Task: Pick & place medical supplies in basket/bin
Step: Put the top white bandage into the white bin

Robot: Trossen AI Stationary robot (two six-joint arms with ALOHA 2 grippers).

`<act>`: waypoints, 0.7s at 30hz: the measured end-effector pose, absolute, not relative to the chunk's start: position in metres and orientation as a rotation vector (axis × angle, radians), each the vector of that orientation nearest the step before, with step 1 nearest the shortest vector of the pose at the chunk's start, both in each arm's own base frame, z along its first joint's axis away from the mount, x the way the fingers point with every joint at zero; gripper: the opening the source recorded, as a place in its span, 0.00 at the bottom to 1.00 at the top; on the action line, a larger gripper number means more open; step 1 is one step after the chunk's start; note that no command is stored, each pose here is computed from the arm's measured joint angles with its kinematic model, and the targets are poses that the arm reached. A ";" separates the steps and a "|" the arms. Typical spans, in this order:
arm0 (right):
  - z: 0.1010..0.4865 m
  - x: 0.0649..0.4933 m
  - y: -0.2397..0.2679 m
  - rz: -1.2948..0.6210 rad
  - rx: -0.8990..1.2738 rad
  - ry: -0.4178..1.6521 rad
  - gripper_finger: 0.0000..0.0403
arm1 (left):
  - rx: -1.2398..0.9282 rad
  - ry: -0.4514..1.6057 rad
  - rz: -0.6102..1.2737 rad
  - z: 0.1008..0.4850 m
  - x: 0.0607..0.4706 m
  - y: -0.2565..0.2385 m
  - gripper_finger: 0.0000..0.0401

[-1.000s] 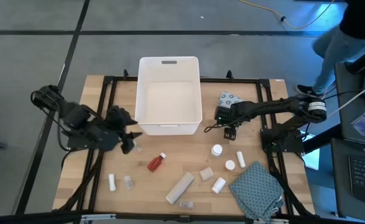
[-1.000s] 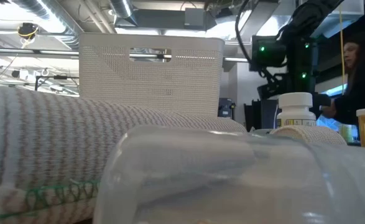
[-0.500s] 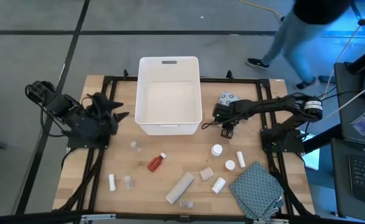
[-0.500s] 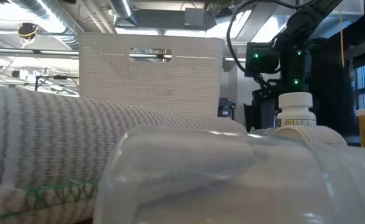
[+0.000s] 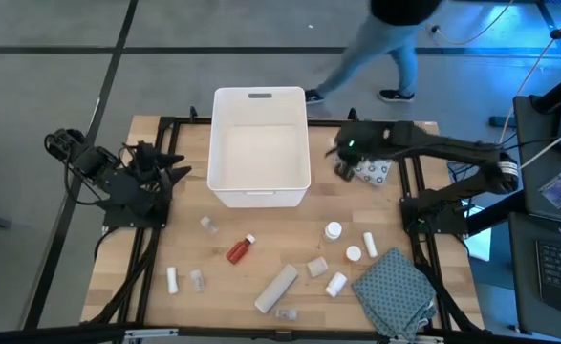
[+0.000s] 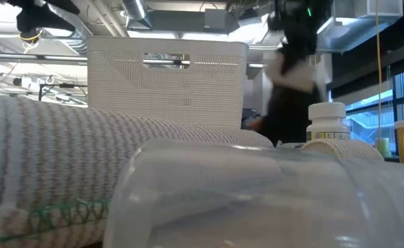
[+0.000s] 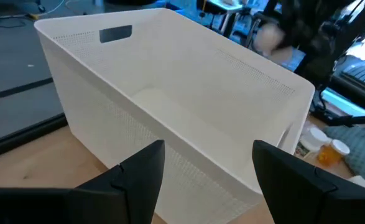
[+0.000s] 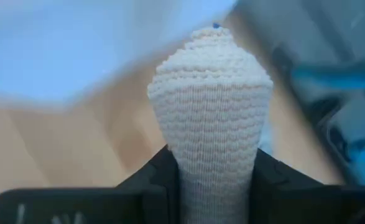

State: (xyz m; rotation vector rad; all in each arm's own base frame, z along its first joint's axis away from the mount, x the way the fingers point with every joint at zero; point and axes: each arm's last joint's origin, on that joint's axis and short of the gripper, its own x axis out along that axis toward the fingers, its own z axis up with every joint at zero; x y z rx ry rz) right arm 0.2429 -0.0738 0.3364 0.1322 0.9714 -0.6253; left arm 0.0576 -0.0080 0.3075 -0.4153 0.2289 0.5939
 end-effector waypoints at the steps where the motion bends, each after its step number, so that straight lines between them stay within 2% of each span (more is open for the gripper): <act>1: 0.352 0.244 -0.074 -0.629 0.136 0.906 0.27 | -0.417 0.222 0.590 0.305 0.057 -0.008 0.59; 5: 0.404 0.259 -0.078 -0.542 0.115 0.621 0.27 | -0.413 0.196 0.574 0.296 0.054 -0.006 0.59; 10: 0.435 0.293 -0.085 -0.425 0.020 0.430 0.28 | -0.417 0.180 0.566 0.292 0.050 -0.003 0.59; 15: 0.423 0.344 -0.097 -0.349 -0.036 0.489 0.28 | -0.413 0.176 0.562 0.291 0.047 -0.001 0.59; 21: 0.371 0.405 -0.113 -0.257 -0.090 0.683 0.28 | -0.394 0.181 0.558 0.291 0.047 -0.001 0.59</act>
